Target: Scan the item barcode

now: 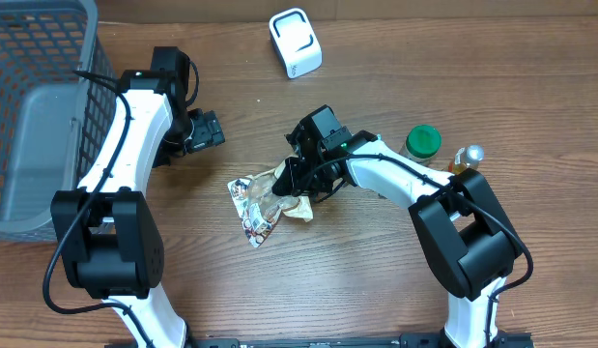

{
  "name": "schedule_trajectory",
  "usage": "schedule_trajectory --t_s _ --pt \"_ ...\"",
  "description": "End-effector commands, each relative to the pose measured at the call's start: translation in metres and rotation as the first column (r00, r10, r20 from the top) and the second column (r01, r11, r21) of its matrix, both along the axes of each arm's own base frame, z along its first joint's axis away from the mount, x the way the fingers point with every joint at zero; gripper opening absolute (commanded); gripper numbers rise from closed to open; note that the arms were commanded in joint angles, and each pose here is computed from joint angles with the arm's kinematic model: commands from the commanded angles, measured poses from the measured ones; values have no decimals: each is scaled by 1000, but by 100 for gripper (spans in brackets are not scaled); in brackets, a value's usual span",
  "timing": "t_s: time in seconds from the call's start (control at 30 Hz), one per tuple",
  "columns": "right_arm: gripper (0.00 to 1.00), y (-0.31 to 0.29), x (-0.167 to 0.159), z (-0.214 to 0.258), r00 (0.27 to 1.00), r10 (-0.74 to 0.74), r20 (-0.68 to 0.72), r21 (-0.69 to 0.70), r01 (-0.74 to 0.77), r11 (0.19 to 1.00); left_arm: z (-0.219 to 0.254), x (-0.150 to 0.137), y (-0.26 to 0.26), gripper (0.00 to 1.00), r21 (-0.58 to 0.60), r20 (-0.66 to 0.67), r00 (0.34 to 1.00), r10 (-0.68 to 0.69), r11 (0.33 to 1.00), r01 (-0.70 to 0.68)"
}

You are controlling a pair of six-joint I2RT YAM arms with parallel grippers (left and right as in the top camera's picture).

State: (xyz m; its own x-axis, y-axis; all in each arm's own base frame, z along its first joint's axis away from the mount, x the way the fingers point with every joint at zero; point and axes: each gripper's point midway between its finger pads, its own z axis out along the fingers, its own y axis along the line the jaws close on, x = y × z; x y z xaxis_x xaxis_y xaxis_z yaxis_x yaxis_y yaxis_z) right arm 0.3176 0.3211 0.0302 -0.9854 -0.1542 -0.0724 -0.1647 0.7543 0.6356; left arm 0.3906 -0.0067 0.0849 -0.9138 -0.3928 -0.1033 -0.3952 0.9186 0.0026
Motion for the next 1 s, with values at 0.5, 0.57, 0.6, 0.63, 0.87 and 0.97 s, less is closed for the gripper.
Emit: schedule_trajectory --t_s 0.5,0.57,0.6,0.63,0.87,0.97 --pt "8 2 -2 5 1000 11 8 13 -11 1000 10 5 2 100 15 33 999 -9 1000 8" --pt "8 2 -2 5 1000 11 8 13 -11 1000 10 5 2 100 15 33 999 -9 1000 8" --pt "8 2 -2 5 1000 11 8 13 -11 1000 10 5 2 100 15 33 999 -9 1000 8" --pt "8 2 -2 5 1000 11 8 13 -11 1000 10 5 2 99 15 33 999 -9 1000 8" --pt "4 2 -2 5 1000 6 4 13 -6 1000 10 5 2 100 15 33 999 -9 1000 8" --pt "4 4 -1 7 1000 10 5 25 -10 1000 10 5 2 100 15 33 999 -9 1000 8"
